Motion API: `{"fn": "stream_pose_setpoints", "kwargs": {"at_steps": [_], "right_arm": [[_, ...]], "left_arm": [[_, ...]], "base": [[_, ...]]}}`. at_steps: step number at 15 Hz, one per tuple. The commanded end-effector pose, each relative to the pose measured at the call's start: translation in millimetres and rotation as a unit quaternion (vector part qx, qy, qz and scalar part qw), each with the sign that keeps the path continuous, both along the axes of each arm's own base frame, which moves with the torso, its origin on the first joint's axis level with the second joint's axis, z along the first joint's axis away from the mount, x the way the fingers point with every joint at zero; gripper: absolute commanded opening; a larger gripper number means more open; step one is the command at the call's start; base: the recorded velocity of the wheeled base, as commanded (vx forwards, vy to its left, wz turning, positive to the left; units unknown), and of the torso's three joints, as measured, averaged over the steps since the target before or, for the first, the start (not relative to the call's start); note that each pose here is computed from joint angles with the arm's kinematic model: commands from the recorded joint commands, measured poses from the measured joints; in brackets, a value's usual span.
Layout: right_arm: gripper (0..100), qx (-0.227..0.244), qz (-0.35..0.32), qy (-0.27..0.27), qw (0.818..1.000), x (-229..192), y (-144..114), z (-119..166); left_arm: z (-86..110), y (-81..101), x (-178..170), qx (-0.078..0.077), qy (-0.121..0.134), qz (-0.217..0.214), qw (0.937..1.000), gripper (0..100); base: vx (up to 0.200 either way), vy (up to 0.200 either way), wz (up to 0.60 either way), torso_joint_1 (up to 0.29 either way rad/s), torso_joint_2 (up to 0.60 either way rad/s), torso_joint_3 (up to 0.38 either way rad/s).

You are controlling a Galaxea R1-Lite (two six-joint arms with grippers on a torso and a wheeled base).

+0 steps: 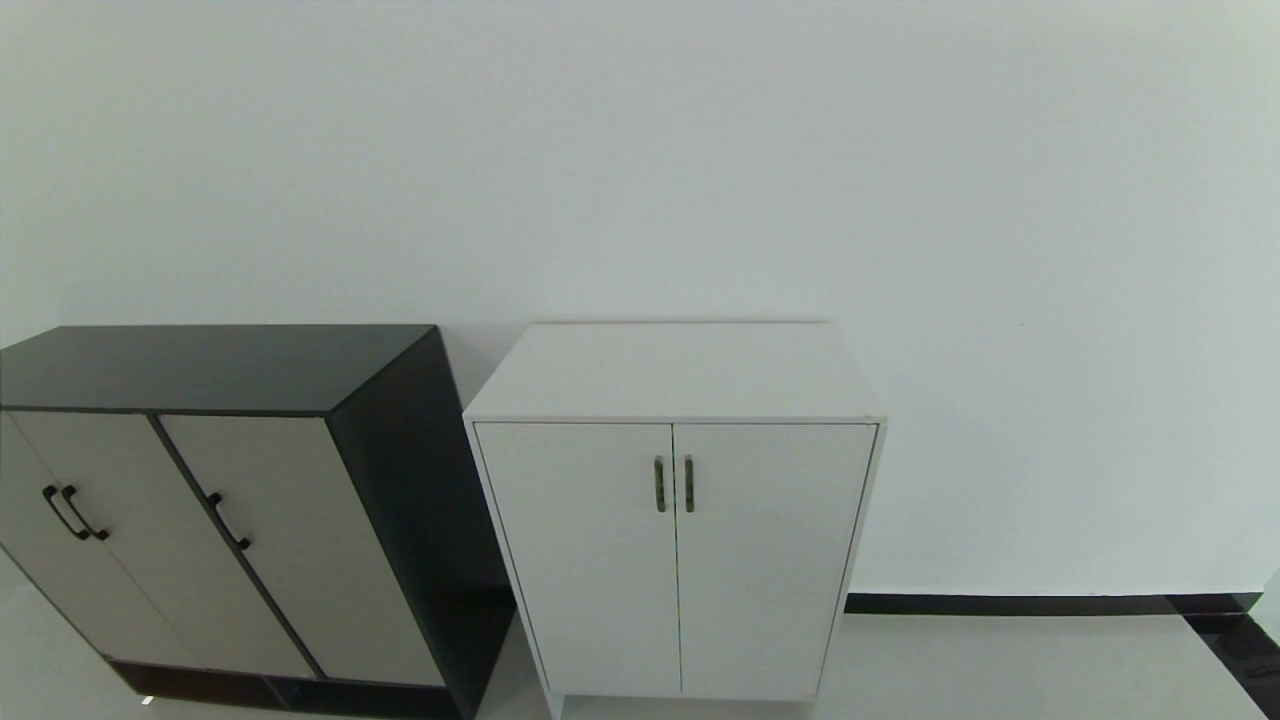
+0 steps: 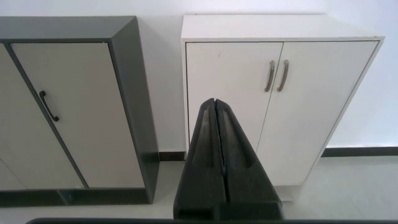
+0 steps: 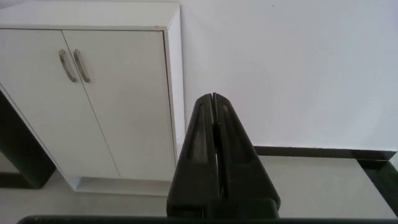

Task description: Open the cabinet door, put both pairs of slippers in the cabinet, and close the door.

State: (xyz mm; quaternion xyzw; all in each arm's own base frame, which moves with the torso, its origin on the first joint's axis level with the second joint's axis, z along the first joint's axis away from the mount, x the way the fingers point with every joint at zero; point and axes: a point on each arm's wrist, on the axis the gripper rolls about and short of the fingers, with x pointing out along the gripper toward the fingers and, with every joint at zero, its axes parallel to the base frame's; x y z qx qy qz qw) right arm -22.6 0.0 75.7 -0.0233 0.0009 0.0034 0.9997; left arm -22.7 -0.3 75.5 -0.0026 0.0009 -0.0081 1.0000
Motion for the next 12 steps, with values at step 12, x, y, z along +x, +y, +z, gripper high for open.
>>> {"fn": "stream_pose_setpoints", "kwargs": {"at_steps": [12], "right_arm": [[0,0.016,0.002,-0.001,1.000,-0.2,0.1,-0.2]], "left_arm": [[0.0,0.0,0.0,-0.001,0.000,0.000,1.0000,0]], "base": [[0.000,0.000,0.00,0.000,0.00,0.000]]}}
